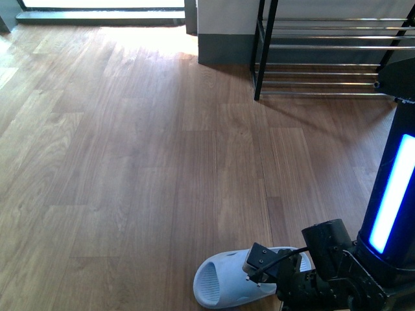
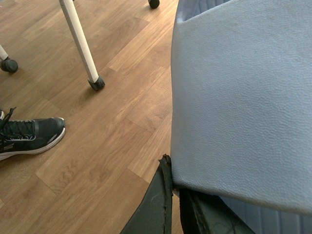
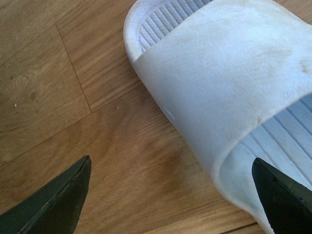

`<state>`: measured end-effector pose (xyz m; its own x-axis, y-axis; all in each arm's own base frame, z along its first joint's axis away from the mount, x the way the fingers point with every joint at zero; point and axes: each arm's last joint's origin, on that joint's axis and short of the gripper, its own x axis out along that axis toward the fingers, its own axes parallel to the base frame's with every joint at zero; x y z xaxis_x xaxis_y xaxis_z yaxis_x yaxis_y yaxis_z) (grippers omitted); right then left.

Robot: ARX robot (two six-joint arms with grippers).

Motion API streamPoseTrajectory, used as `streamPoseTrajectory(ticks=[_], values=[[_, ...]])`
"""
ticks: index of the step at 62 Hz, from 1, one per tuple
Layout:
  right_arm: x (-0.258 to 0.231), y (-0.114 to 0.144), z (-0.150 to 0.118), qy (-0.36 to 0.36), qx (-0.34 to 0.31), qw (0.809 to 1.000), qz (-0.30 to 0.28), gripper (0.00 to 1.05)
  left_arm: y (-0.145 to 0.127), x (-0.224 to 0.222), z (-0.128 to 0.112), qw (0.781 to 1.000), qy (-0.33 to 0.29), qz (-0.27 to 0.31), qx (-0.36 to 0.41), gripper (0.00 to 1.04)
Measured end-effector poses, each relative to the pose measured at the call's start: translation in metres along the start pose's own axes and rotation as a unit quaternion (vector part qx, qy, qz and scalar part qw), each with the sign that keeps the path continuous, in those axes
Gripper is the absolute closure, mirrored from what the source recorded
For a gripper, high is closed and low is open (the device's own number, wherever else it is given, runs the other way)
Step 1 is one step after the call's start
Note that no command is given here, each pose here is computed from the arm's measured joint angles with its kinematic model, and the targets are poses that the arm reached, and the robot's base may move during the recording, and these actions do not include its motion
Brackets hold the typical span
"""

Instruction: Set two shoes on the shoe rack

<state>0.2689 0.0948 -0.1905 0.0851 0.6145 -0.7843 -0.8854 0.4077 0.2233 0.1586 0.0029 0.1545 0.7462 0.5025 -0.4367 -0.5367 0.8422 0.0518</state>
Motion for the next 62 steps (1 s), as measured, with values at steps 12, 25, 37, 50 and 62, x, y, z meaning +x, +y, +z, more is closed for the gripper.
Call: streamPoseTrajectory(ticks=[12,25,37,50,62], values=[[0.01,-0.004,0.002,-0.009,0.018,1.0,0.0,0.16,0.0,0.0,0.0,1.0,0.0,0.0,0.0,1.03],[0.017,-0.014,0.006,-0.026,0.051,0.998,-0.01,0.48,0.0,0.0,0.0,1.0,0.0,0.0,0.0,1.03],[0.023,-0.019,0.007,-0.047,0.077,0.996,-0.011,0.77,0.0,0.0,0.0,1.0,0.0,0.0,0.0,1.03],[0.013,-0.017,0.015,-0.054,0.078,0.994,-0.053,1.03,0.0,0.0,0.0,1.0,0.0,0.0,0.0,1.03],[-0.048,-0.017,0.05,-0.081,0.019,0.983,-0.163,1.03,0.0,0.0,0.0,1.0,0.0,0.0,0.0,1.03]])
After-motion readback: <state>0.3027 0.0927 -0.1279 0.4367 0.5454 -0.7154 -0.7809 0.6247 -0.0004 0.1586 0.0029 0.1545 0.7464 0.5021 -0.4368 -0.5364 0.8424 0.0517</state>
